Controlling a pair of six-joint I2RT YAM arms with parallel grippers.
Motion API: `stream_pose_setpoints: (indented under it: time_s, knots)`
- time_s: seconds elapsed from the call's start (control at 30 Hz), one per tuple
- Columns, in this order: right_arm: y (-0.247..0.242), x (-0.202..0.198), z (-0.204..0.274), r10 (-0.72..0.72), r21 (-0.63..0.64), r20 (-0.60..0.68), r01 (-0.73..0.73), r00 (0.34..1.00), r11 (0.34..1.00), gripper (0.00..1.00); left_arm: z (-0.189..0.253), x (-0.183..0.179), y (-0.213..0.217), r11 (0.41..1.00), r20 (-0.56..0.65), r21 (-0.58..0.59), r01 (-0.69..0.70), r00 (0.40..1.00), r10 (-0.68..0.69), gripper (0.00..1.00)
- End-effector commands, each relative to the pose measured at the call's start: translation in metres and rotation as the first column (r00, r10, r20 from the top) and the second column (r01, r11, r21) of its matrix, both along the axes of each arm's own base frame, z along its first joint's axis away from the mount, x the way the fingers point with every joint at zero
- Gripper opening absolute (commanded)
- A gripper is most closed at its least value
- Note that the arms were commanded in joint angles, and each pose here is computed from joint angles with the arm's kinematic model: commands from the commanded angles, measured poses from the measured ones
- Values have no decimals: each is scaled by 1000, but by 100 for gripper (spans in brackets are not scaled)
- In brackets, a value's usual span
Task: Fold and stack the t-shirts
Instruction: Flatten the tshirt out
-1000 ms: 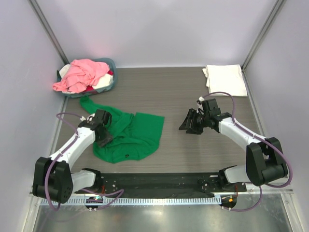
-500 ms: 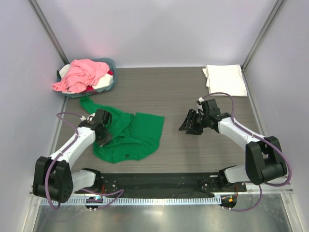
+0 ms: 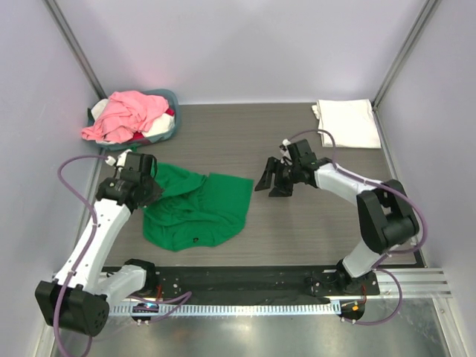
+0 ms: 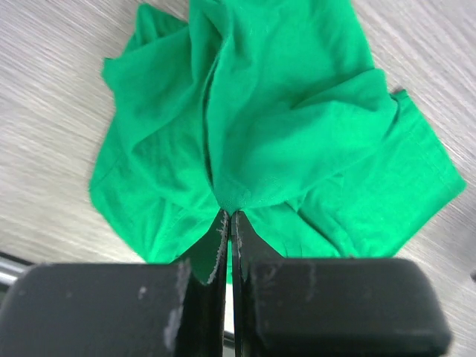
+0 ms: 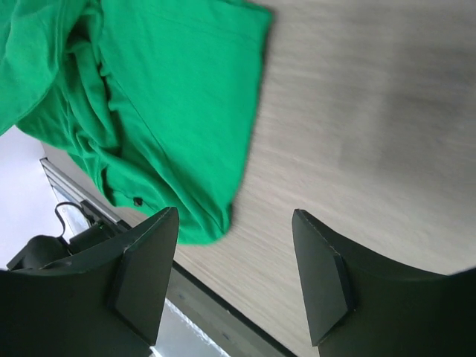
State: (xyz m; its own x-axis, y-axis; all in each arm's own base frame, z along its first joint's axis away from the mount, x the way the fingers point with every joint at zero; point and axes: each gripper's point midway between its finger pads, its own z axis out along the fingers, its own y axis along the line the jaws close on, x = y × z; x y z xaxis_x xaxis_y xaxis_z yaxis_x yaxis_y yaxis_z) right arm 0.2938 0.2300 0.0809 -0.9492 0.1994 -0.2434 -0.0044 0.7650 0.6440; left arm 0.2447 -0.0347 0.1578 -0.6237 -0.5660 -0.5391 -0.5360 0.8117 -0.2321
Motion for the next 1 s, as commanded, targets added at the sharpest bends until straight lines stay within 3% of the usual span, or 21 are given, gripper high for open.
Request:
stream_pose_setpoints:
  time_s: [0.0,0.23,0.53,0.73,0.97]
  knots:
    - [23,31,15,7,30,58,-9,998,1000,68,19,-9,11,999,14,44,14,1000,-15,0]
    - [34,72,-21,-2,-34,26,3,1000,999,66,29,-14,22,998,25,54,24,999,-25,0]
    - [55,70,-61,52,-90,-21,-54,998,994,59,25,-14,21,998,32,37,45,998,-46,0]
    - [57,63,-77,59,-112,-44,-64,997,992,43,22,-13,23,998,26,33,47,999,-48,0]
    - [57,65,-75,62,-112,-30,-65,998,992,18,26,-13,25,999,35,30,43,998,-44,0]
